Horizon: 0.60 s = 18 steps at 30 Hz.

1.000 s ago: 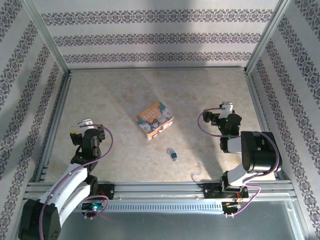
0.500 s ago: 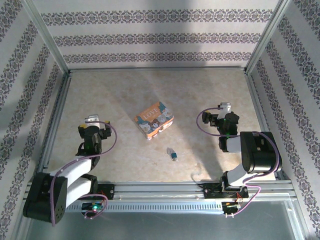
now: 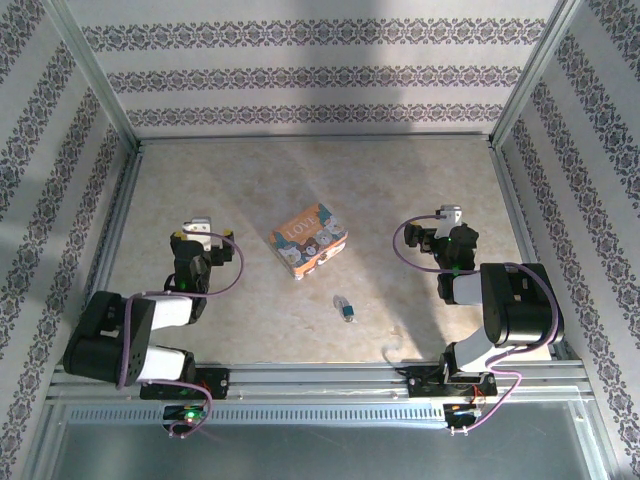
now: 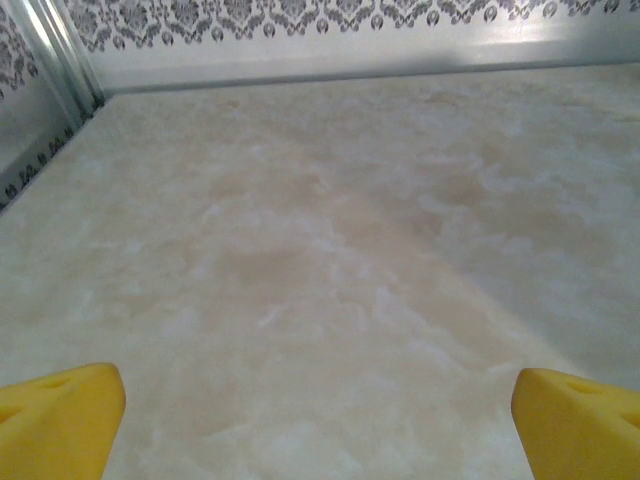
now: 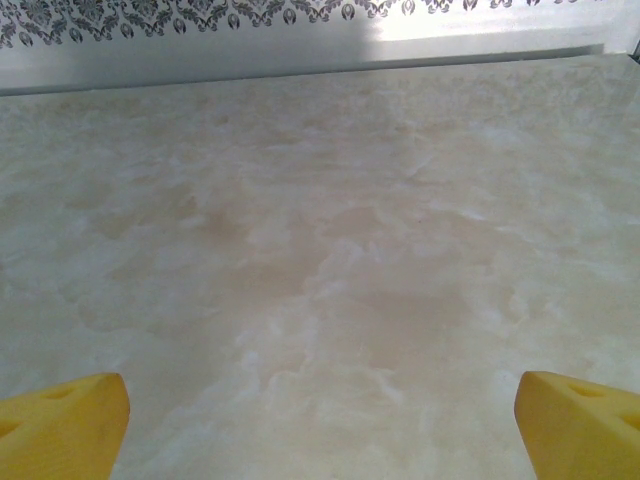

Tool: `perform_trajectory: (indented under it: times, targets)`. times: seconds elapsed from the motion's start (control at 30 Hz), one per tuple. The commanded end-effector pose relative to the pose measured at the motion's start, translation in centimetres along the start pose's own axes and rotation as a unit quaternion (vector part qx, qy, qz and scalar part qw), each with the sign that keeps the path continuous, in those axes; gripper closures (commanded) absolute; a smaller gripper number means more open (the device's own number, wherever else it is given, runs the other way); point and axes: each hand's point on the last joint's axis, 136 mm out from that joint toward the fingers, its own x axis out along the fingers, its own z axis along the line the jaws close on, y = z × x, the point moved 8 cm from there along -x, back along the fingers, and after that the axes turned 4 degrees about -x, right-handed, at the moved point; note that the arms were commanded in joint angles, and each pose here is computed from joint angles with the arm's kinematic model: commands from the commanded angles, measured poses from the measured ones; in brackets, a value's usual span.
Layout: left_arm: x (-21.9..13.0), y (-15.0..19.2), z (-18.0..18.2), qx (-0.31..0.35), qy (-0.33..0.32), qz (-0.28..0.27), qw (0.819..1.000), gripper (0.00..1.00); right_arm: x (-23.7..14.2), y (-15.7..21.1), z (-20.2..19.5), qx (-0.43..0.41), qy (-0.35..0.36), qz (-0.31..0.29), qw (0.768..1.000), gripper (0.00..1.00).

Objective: Unlock the padlock with the key

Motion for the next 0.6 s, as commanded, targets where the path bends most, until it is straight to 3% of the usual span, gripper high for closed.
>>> perform_trajectory:
  times: [0.0, 0.2, 0.4, 0.57]
  targets:
    - [0.8, -1.2, 0.4, 0.002, 0.004, -0.047, 0.999, 0.01, 0.0, -0.9, 0.1, -0.012, 0.005, -0.016, 1.0, 0.01]
    - [2.6, 0.0, 0.2, 0.002, 0.009, -0.046, 0.999, 0.01, 0.3, -1.6, 0.0, -0.013, 0.008, -0.023, 1.0, 0.02]
    - [4.3, -0.1, 1.3, -0.028, -0.003, 0.021, 0.999, 0.01, 0.5, -1.8, 0.1, -0.017, 0.013, -0.022, 1.0, 0.02]
    - [4.3, -0.2, 1.4, -0.029, -0.002, 0.01, 1.0, 0.01, 0.5, -1.9, 0.2, -0.02, 0.013, -0.022, 0.999, 0.02]
